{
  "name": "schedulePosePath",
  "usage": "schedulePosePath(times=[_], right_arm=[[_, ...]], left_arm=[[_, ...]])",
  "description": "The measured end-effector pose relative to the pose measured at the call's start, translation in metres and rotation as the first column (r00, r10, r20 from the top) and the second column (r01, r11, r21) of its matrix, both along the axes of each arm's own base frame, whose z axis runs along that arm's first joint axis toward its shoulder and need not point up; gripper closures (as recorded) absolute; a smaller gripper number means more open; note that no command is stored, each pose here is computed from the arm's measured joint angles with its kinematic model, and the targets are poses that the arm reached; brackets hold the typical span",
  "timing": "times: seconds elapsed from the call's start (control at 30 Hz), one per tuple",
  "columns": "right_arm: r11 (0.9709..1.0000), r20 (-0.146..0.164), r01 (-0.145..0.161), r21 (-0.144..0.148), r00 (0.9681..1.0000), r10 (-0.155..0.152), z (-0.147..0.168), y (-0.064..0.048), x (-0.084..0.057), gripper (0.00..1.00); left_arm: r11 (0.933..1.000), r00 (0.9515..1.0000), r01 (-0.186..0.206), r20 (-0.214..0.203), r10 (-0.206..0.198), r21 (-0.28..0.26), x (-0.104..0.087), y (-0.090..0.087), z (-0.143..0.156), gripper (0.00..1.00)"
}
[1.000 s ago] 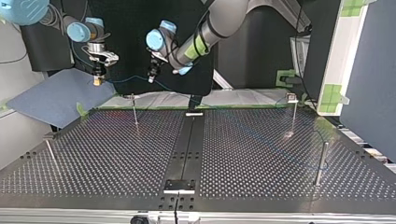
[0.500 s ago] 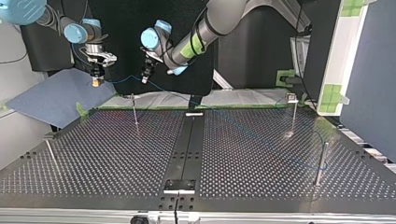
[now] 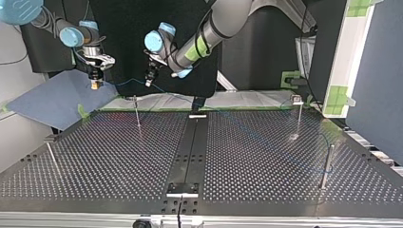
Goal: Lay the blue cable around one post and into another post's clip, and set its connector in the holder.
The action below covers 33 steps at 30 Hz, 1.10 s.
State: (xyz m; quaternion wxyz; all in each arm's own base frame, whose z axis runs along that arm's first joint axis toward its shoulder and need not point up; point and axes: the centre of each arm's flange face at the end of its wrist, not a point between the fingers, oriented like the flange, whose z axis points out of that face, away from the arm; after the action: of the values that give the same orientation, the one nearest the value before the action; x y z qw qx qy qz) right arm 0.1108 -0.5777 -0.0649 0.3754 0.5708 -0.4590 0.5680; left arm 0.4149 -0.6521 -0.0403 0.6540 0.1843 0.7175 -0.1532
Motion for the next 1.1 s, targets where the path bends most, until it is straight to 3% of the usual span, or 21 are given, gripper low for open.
schedulePosePath(times=[0.27,0.8,1.1], right_arm=[[1.0,0.002,0.003,-0.005,1.0,-0.003,0.004,-0.011,-0.008,1.0],[0.9985,0.001,-0.048,-0.028,0.9989,0.048,0.012,-0.026,-0.002,1.0],[0.9983,0.008,-0.048,-0.032,0.9988,0.048,0.015,-0.032,-0.004,1.0]], left_arm=[[1.0,1.0,0.001,0.004,-0.001,-0.005,0.003,-0.002,0.003,0.98],[0.9996,0.9997,-0.022,0.006,0.022,-0.017,0.02,0.003,0.01,0.98],[0.999,0.9991,-0.042,0.005,0.043,-0.017,0.032,0.011,0.01,0.98]])
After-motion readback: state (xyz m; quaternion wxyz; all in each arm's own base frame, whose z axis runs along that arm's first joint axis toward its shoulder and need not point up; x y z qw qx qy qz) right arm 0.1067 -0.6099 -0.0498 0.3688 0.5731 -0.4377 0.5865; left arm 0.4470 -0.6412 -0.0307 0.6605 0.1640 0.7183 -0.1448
